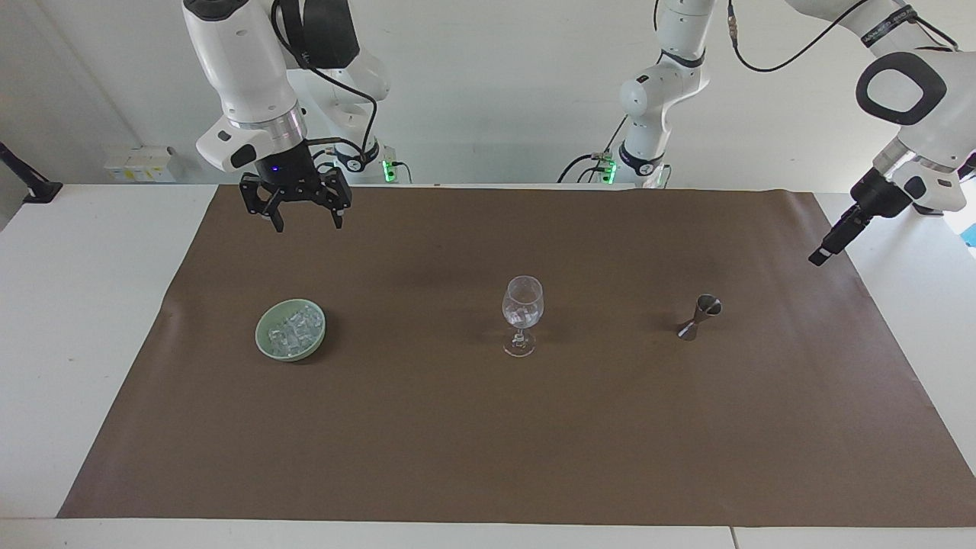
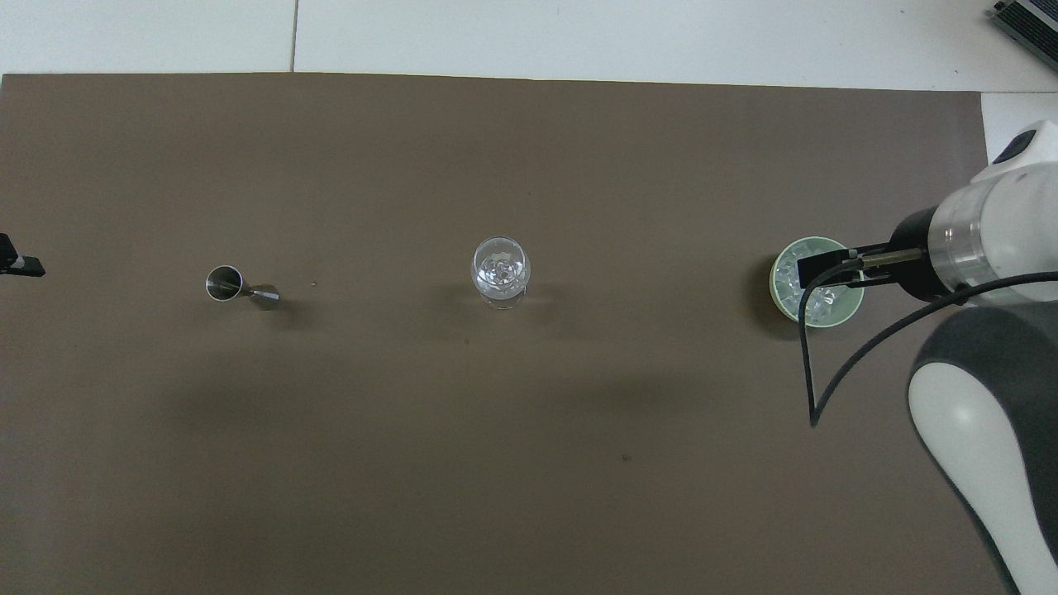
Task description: Pour wine and add ice with both arms
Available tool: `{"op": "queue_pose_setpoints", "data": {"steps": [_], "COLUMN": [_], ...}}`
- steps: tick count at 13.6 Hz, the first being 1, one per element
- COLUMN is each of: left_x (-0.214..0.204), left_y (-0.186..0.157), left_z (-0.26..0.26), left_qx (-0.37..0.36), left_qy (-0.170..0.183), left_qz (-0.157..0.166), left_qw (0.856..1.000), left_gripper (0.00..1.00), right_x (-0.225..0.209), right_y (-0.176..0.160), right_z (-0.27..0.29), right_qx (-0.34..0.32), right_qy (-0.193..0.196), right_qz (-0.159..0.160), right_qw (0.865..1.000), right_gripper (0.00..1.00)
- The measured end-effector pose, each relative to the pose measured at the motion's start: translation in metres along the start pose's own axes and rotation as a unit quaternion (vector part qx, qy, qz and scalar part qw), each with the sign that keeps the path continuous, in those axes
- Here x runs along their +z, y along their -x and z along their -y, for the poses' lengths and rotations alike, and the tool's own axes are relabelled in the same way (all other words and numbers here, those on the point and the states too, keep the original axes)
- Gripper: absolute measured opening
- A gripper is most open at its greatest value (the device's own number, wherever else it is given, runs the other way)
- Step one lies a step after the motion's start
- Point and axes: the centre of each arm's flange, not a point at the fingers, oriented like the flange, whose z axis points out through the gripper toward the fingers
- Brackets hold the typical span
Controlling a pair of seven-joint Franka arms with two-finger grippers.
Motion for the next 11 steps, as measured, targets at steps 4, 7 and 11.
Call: {"op": "queue_pose_setpoints", "data": {"steps": [4, 7, 11], "left_x": [-0.036, -0.055, -0.073], "left_y": [0.013, 0.023, 0.042], "left_z": [-0.038, -0.064, -0.100], "left_qx": [0.105, 0.155, 0.217], "left_qy": [-0.020, -0.041, -0.051], "left_qz": [0.002, -0.004, -0.004], "left_qw": [0.994, 0.987, 0.975], "left_gripper": [1.00, 1.00, 1.00], "right_x": [0.000, 0.000, 0.000], "right_y": [0.000, 0.000, 0.000], "right_z": [0.000, 0.000, 0.000], "right_qx": [0.000, 0.000, 0.000], "right_qy": [0.000, 0.000, 0.000], "right_qz": [0.000, 0.000, 0.000], "right_qw": [1.000, 1.000, 1.000], "right_gripper": [1.00, 1.00, 1.00]}}
